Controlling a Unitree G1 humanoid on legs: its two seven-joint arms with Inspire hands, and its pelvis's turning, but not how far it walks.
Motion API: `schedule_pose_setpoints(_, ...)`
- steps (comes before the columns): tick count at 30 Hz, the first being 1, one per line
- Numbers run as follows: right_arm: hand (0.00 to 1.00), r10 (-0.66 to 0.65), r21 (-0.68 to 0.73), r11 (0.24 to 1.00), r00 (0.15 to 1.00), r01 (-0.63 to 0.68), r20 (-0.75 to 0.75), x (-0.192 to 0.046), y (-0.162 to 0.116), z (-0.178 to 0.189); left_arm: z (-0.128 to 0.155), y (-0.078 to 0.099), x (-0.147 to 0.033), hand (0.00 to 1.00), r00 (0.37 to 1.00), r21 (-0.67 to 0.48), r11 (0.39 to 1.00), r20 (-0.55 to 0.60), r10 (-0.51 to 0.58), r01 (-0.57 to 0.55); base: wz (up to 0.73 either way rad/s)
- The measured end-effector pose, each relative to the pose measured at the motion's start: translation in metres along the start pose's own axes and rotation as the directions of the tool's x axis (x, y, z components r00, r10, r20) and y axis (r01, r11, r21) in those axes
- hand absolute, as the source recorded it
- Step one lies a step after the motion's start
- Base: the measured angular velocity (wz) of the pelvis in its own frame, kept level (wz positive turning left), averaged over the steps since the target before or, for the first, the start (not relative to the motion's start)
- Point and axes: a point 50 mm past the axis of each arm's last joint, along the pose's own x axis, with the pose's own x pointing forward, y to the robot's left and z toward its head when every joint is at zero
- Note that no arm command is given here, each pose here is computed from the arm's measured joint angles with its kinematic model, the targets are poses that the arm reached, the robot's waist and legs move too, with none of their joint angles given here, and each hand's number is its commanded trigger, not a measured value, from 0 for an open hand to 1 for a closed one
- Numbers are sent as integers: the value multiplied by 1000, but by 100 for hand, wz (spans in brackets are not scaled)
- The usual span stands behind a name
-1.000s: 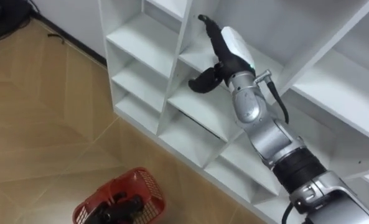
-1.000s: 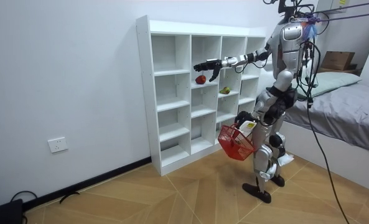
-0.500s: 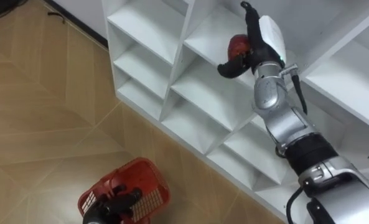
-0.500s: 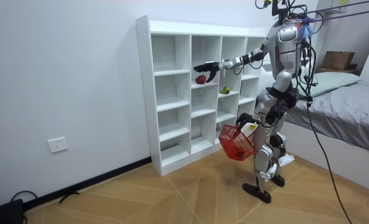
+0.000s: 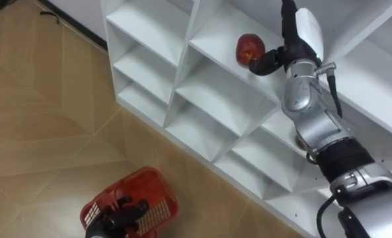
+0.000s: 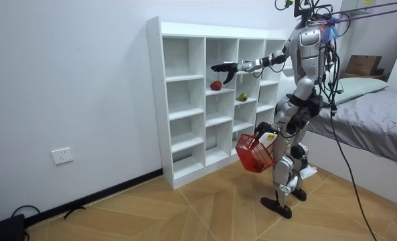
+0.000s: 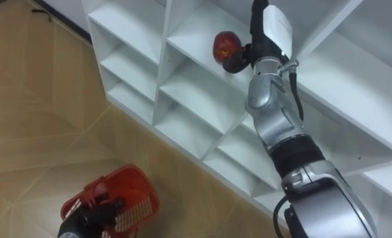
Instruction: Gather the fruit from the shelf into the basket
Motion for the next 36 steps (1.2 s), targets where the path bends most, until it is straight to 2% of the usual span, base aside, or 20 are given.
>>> schedule_pose_setpoints(14,0,-21,16,1000,1000,21,1,1,-3,-3,3,-3,1,100,1000,3,1000,7,-7,7,1)
schedule_pose_setpoints(22,0,34,2,999,999,-34,-21,-2,6,-10,4,-6,4,100,1000,-1,1000,-4,-8,8,0)
schedule_pose_setpoints(27,0,82,38,996,993,-79,-81,-4,11,-21,4,-9,6,100,1000,-7,1000,-4,-14,14,0)
schedule_pose_setpoints(36,0,125,15,992,981,-125,-149,-8,16,-38,5,-15,9,100,1000,-4,1000,-10,-21,21,0)
